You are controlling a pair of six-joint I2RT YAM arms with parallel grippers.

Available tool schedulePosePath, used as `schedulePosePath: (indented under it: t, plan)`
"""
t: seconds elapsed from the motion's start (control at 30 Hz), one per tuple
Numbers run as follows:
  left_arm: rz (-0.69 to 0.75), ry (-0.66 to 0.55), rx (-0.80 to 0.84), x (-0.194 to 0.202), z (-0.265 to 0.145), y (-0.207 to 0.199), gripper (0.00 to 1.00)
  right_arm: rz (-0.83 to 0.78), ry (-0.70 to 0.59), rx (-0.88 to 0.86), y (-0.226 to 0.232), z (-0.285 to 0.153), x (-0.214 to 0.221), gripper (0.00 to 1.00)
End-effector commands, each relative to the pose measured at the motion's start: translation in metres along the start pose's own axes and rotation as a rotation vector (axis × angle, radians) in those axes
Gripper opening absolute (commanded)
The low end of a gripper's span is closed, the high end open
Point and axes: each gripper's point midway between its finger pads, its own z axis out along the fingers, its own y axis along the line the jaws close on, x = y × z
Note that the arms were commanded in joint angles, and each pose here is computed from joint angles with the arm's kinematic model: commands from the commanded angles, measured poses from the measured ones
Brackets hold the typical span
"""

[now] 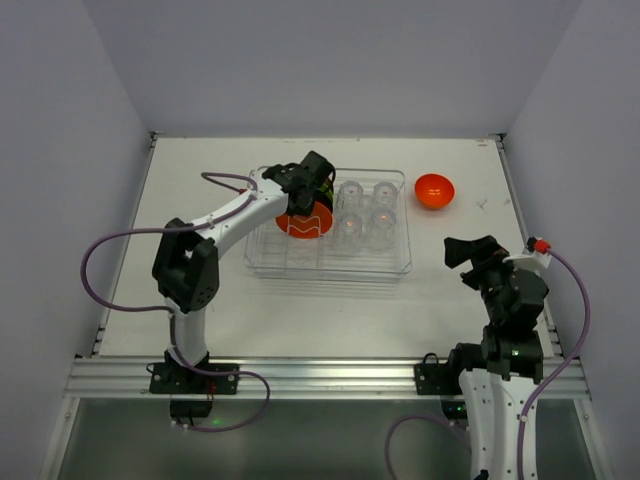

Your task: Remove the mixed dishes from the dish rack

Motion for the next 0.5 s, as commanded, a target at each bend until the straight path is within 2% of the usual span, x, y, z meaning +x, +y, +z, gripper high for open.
schedulePosePath:
  t: [0.0, 0.07, 0.2, 0.23, 0.47]
  plan:
    - [0.014, -0.077, -0.061, -0.022, -0.003, 0.016, 0.24, -0.028, -0.018, -0.039, 0.012, -0.002, -0.010, 0.99]
    - [0.015, -0.089, -0.090, -0.026, -0.002, 0.028, 0.15, -0.028, -0.020, -0.041, 0.009, -0.003, -0.006, 0.99]
    - [-0.005, -0.069, -0.075, -0.026, -0.003, 0.034, 0.06, -0.029, -0.038, -0.045, 0.011, -0.004, -0.011, 0.99]
    - [-0.010, -0.068, -0.072, -0.027, -0.004, 0.034, 0.00, -0.029, -0.034, -0.046, 0.012, -0.004, -0.011, 0.99]
    - [-0.054, -0.038, -0.021, -0.024, -0.021, 0.022, 0.00, -0.033, -0.030, -0.043, 0.012, -0.004, -0.011, 0.99]
